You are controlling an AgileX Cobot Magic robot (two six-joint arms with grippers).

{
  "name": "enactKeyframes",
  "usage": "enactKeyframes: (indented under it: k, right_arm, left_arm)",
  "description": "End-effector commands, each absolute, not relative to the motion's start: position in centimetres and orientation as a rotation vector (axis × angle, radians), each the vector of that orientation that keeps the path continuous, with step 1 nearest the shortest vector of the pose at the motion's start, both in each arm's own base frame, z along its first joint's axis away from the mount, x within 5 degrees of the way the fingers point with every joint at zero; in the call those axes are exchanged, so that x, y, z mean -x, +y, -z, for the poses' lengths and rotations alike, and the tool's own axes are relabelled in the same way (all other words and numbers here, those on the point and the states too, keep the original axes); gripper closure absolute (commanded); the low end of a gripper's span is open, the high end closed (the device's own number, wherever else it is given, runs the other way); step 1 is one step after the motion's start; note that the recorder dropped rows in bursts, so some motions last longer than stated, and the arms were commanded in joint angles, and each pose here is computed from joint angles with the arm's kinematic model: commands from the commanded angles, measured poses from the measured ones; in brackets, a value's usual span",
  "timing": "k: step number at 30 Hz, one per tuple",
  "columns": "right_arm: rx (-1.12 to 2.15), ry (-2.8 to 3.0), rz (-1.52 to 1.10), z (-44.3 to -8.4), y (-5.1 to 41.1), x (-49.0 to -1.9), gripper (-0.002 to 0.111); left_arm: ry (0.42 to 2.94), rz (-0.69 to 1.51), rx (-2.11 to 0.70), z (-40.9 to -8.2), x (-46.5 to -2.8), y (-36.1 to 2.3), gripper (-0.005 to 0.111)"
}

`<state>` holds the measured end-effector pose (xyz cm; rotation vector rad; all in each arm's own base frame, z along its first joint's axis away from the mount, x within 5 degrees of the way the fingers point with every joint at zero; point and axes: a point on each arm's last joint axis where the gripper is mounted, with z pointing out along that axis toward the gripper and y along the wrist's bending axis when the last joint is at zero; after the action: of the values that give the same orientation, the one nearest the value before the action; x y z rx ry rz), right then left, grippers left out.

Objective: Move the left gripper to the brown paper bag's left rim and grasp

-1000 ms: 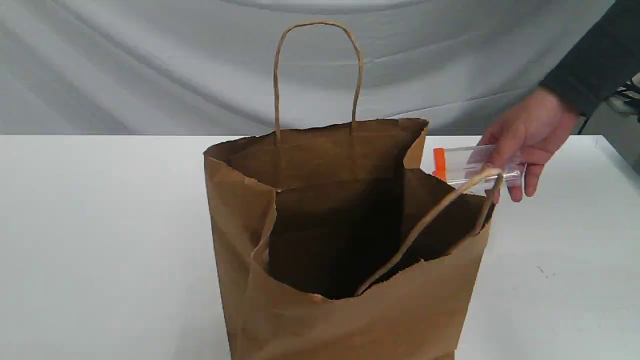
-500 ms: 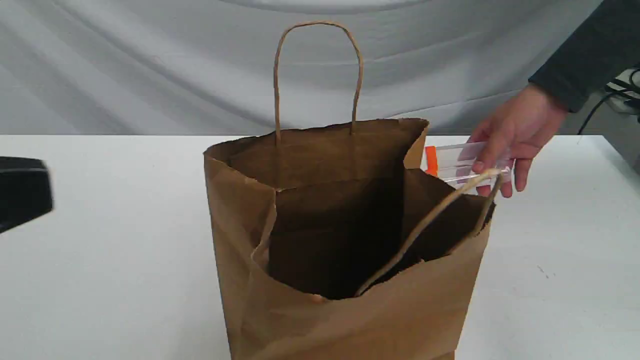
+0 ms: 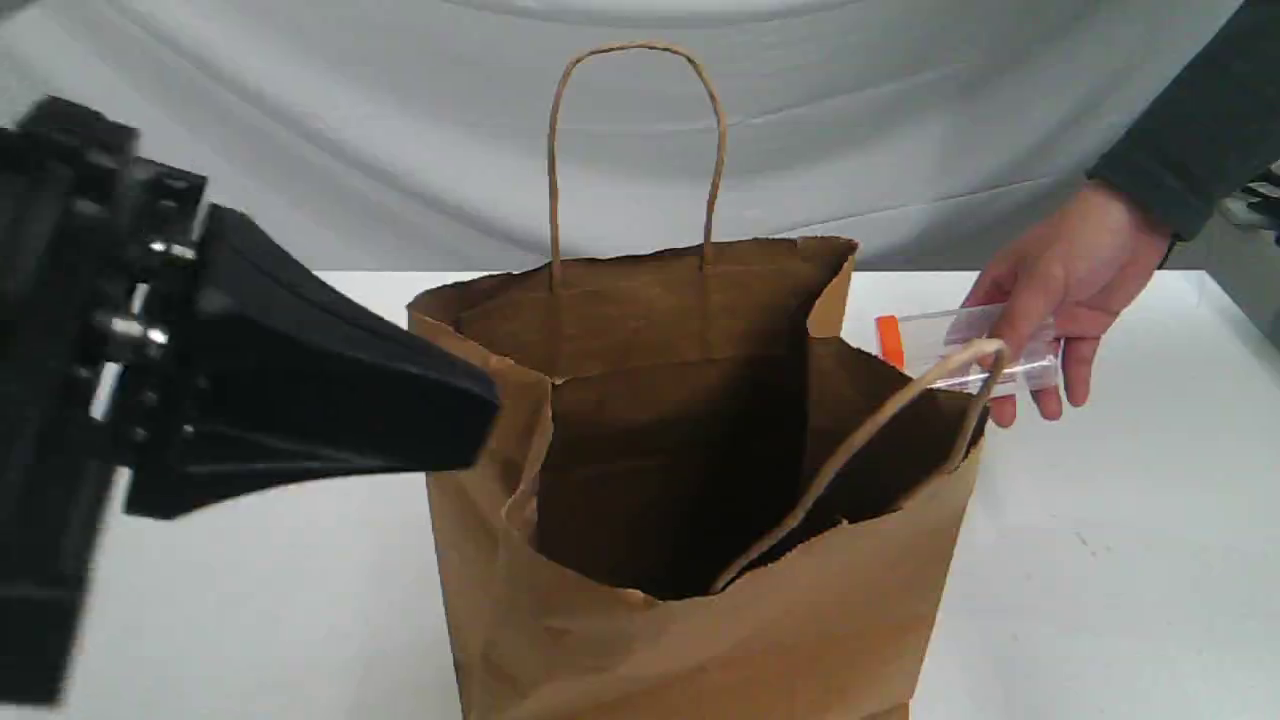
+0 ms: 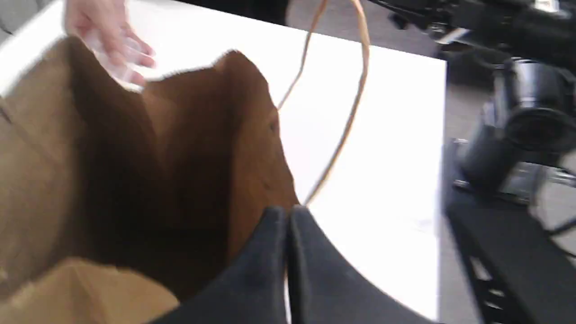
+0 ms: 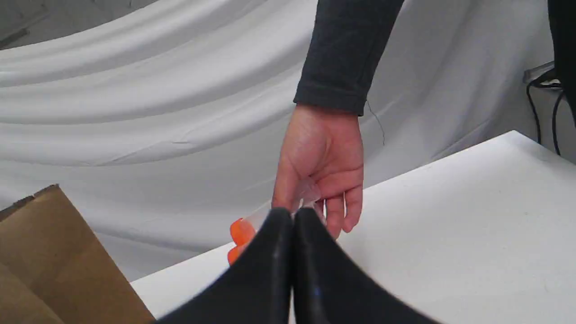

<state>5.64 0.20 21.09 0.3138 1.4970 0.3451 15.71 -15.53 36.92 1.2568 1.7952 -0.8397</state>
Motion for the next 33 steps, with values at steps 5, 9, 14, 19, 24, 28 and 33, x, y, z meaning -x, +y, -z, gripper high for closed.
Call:
enactKeyframes:
  k: [5,9,14,19,24,28,33]
  right_arm:
    - [-0.311,1.501,-0.334,-21.0,0.2,-5.6,0.108]
    - [-0.309,1.505,-0.337,-20.9,0.2,-5.6,0.108]
    - [-0.309,1.505,-0.337,-20.9,0.2,-5.6,0.108]
    - [-0.311,1.51,-0.345,-20.9,0.3,-5.6,0.108]
    - [-0.311,1.51,-0.345,-20.9,0.3,-5.6,0.108]
    - [-0.311,1.51,-0.345,-20.9,0.3,-5.6,0.108]
    - [-0.311,1.51,-0.345,-20.9,0.3,-5.6,0.108]
  left_arm:
    - [1.657,0.63,-1.212,-37.5,-14.5,-19.3,0.103]
    - [1.662,0.653,-1.239,-36.8,-14.3,-20.7,0.089]
    - [1.726,0.71,-1.251,-35.6,-14.4,-22.1,0.058]
    - [1.733,0.715,-1.245,-35.6,-14.3,-22.1,0.05]
    - [1.729,0.722,-1.209,-35.7,-14.5,-22.3,0.05]
    - [1.754,0.766,-1.169,-35.3,-14.9,-22.9,0.05]
    - [1.776,0.765,-1.17,-34.6,-15.3,-23.5,0.05]
